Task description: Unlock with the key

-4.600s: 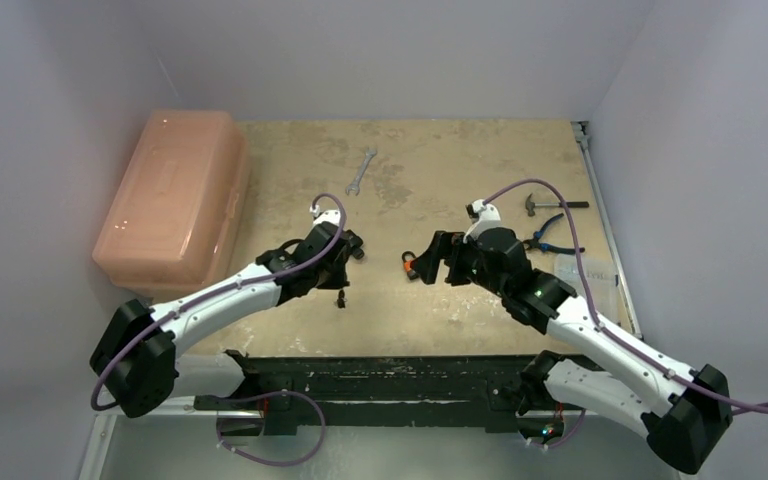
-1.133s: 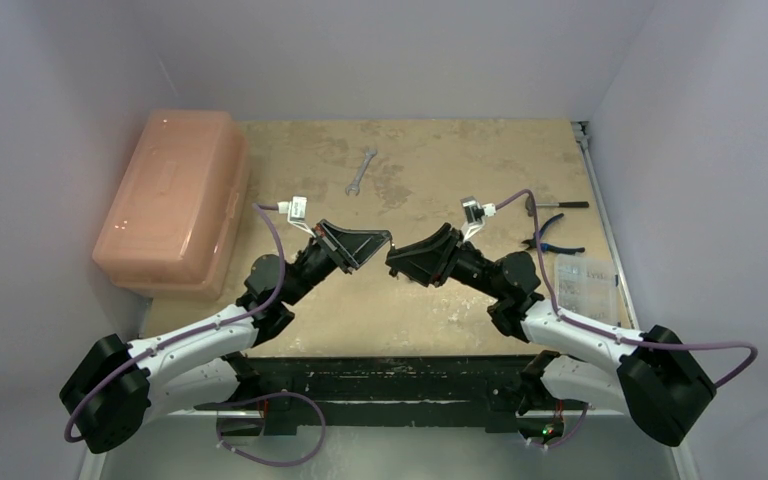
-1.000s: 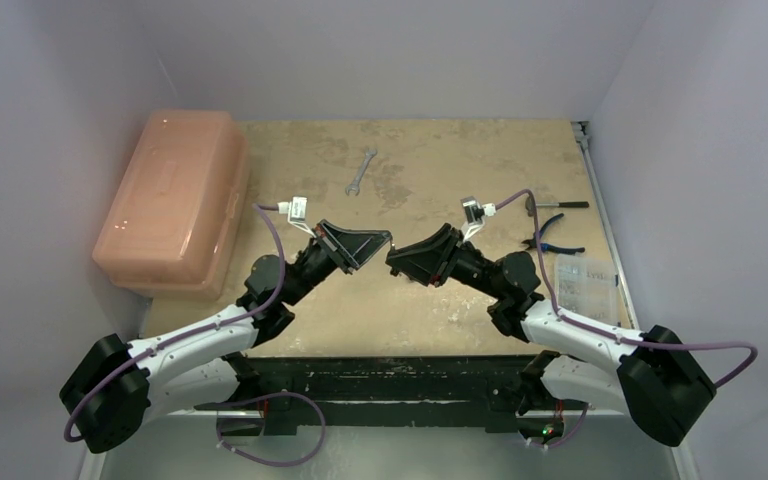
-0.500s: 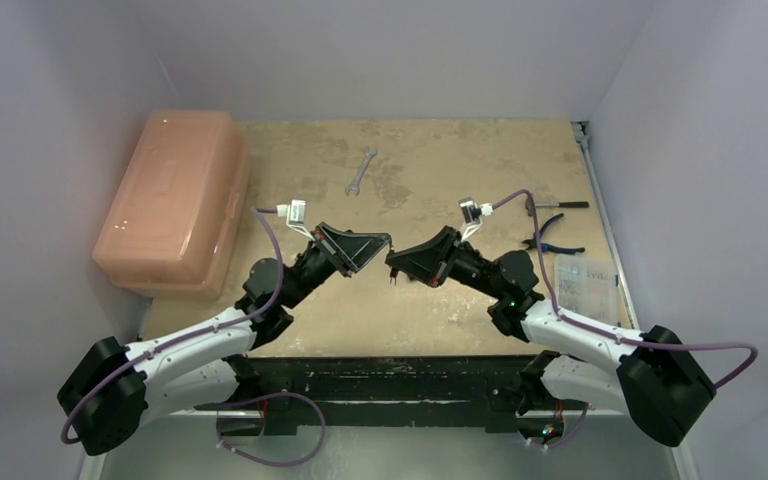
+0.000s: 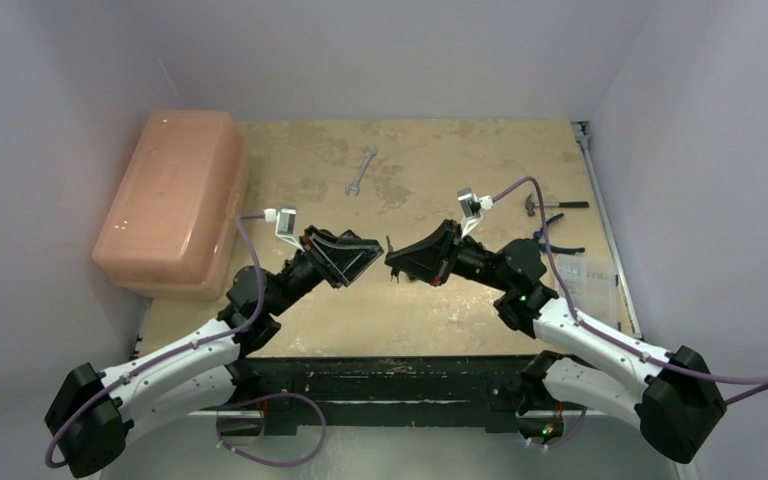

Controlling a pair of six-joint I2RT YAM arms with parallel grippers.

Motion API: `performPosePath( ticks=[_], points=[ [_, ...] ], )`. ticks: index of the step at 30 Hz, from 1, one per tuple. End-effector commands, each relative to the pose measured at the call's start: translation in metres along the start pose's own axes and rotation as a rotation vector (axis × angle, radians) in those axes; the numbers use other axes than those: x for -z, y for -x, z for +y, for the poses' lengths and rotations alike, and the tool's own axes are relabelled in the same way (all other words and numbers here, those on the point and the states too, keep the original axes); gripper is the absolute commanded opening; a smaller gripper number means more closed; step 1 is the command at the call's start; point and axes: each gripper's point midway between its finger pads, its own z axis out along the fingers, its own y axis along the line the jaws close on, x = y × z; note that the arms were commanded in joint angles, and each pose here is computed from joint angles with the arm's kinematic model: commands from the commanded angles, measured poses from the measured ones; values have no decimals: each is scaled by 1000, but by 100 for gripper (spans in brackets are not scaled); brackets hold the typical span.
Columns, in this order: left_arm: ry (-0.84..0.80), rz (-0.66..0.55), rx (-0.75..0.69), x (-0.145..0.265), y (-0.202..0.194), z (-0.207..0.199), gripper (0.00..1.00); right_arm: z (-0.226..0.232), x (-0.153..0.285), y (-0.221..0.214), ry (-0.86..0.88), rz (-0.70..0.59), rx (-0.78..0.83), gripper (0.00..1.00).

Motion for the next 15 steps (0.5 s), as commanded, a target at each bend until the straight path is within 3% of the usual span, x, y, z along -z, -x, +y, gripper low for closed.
performPosePath(
  ticks=[1, 11, 15],
  points=[
    [-87, 79, -64, -6, -9, -17, 42, 15, -4, 3, 44, 63, 62, 0],
    [-140, 74, -61, -7, -8, -26, 37, 9, -6, -13, 47, 142, 21, 0],
    [-131, 74, -62, -6, -8, -25, 25, 7, -5, -16, 41, 155, 18, 0]
  ],
)
